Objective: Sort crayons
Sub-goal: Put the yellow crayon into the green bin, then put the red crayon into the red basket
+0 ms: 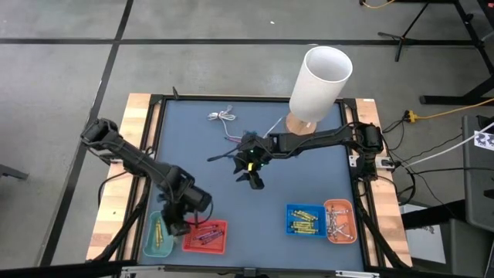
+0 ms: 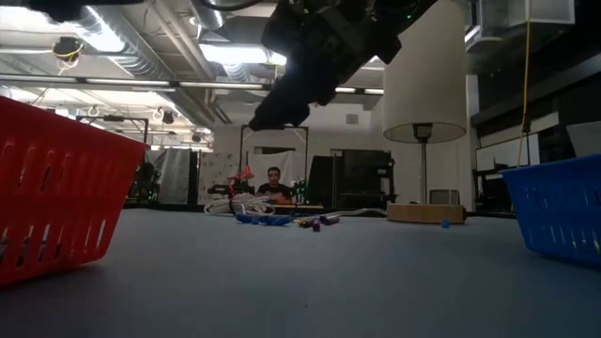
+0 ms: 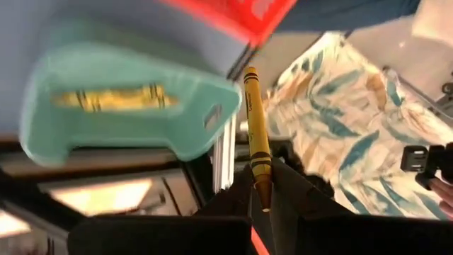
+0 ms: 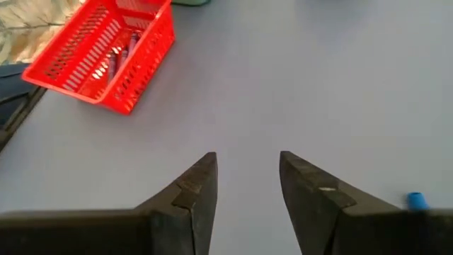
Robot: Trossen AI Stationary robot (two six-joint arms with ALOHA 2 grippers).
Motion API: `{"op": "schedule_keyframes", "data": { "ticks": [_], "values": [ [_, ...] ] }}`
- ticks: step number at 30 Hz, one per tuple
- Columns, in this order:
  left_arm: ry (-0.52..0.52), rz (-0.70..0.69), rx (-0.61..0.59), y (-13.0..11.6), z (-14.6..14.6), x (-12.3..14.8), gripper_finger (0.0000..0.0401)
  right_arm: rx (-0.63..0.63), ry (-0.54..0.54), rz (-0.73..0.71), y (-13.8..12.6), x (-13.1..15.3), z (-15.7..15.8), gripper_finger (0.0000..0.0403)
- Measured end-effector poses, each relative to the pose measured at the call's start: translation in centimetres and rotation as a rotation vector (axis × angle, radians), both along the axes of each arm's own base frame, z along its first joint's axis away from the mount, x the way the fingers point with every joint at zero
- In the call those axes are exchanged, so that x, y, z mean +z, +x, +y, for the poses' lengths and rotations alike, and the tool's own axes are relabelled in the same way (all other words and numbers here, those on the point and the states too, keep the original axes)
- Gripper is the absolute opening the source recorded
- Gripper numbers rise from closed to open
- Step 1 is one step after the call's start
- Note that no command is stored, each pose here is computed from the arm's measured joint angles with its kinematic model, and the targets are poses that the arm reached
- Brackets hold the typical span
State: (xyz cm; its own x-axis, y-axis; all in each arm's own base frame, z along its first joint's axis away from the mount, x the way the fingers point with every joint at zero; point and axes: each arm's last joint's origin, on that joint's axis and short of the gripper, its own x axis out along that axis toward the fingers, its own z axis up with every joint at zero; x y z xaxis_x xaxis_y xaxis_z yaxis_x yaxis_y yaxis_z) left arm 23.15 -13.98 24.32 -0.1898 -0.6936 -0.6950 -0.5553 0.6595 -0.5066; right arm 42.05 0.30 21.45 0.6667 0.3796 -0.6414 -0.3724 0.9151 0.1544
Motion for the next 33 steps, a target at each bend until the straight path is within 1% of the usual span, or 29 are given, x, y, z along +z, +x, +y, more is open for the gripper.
{"op": "schedule_keyframes", "data": {
  "ticks": [3,6,9,11,15,17,19,22,24,26,28,30,32,33],
  "values": [
    [0.008,0.089,0.004,-0.9,-0.9,0.0,0.0008,-0.023,-0.026,0.007,0.0,-0.1,-0.1,0.0152],
    [0.040,0.161,0.011,-1.8,-1.9,0.0,0.0008,-0.049,-0.064,0.031,-0.2,-0.3,-0.2,0.0152],
    [0.068,0.211,0.015,-2.6,-2.9,0.0,0.0008,-0.053,-0.152,0.064,-0.5,-0.7,-0.4,0.0152],
    [0.099,0.239,0.029,-3.1,-3.5,-0.1,0.0008,-0.080,-0.205,0.096,-0.7,-0.9,-0.5,0.0152],
    [0.175,0.264,0.064,-4.0,-4.4,-0.2,0.0009,-0.195,-0.280,0.175,-1.2,-1.3,-0.9,0.0152],
    [0.209,0.269,0.083,-4.3,-4.8,-0.2,0.0013,-0.267,-0.298,0.217,-1.4,-1.5,-1.1,0.0152],
    [0.243,0.270,0.104,-4.6,-5.1,-0.3,0.0024,-0.326,-0.298,0.258,-1.7,-1.7,-1.2,0.0152],
    [0.292,0.255,0.131,-5.0,-5.4,-0.4,0.0051,-0.375,-0.306,0.300,-2.1,-2.1,-1.3,0.0152],
    [0.328,0.224,0.144,-5.1,-5.6,-0.5,0.0069,-0.396,-0.343,0.323,-2.4,-2.5,-1.4,0.0152],
    [0.365,0.182,0.156,-5.1,-5.6,-0.5,0.0086,-0.418,-0.411,0.340,-2.6,-2.6,-1.8,0.0152],
    [0.400,0.137,0.168,-5.1,-5.6,-0.6,0.0098,-0.412,-0.489,0.345,-2.7,-2.6,-2.5,0.0152],
    [0.435,0.093,0.186,-5.0,-5.5,-0.7,0.0107,-0.377,-0.556,0.346,-2.8,-2.6,-3.5,0.0152],
    [0.471,0.051,0.205,-4.9,-5.4,-0.7,0.0112,-0.334,-0.593,0.350,-2.9,-2.6,-4.6,0.0152],
    [0.486,0.033,0.214,-4.8,-5.4,-0.7,0.0113,-0.312,-0.594,0.352,-3.0,-2.7,-5.1,0.0152]
  ]
}}
